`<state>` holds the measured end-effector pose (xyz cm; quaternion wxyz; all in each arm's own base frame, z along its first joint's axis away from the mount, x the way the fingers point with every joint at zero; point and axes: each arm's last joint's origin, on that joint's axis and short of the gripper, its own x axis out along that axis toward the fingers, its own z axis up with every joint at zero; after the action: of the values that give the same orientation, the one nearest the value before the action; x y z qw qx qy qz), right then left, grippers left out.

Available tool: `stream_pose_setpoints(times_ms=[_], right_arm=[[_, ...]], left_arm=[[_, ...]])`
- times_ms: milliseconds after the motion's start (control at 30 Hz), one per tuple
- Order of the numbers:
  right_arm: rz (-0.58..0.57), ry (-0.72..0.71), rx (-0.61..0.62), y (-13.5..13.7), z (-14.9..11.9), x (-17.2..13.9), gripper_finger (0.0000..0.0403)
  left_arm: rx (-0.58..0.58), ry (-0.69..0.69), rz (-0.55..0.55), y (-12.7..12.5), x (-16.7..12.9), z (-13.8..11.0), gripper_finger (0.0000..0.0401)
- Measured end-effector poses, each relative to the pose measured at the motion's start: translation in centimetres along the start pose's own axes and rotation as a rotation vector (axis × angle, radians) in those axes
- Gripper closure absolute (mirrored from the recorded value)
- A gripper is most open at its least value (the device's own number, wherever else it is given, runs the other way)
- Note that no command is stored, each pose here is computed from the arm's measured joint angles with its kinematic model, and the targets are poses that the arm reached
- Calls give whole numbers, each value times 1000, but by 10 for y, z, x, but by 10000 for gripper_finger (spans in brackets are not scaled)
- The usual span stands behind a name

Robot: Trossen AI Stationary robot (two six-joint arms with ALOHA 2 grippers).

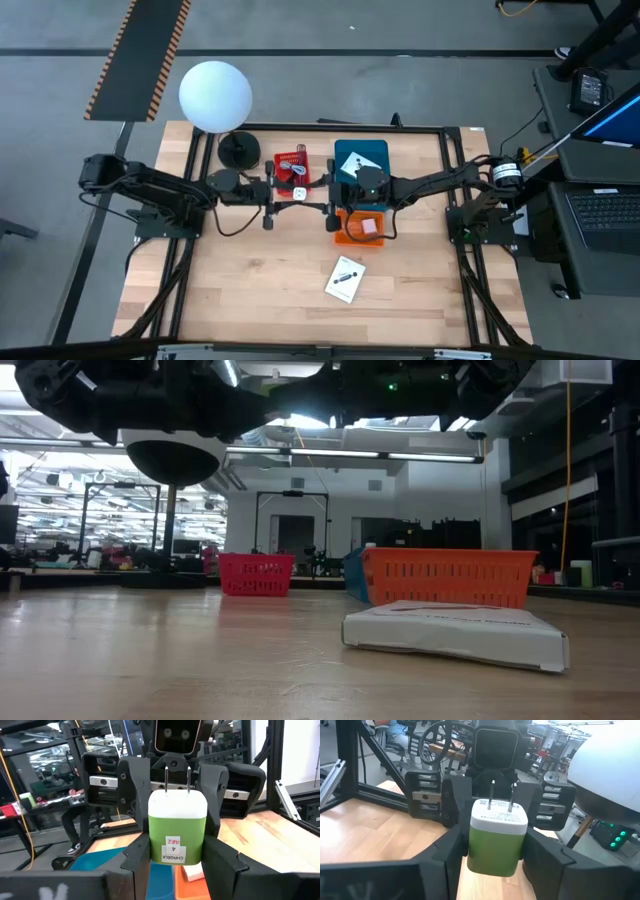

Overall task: Pick and place items into bin
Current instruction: Put the green charger adapter into the orange bin

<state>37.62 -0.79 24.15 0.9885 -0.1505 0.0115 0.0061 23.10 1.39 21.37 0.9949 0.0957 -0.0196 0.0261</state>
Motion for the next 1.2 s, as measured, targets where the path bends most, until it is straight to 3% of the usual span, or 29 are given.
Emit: stream_pose_setpoints(times_ms=[467, 700, 800, 1067, 1200], right_arm=[[-10, -27, -47, -1, 4, 0, 221], [-5, -17, -64, -1, 2, 0, 277], [8, -11, -26, 0, 2, 0, 281], [23, 16, 13, 0, -2, 0, 200], [24, 36, 12, -1, -4, 0, 179]], left_arm=[[-2, 30, -2, -1, 1, -4, 265], [15, 28, 8, 0, 1, -4, 265], [12, 33, 8, 0, 1, -4, 265], [14, 20, -5, -1, 1, -3, 265], [14, 20, -13, -1, 1, -4, 265]])
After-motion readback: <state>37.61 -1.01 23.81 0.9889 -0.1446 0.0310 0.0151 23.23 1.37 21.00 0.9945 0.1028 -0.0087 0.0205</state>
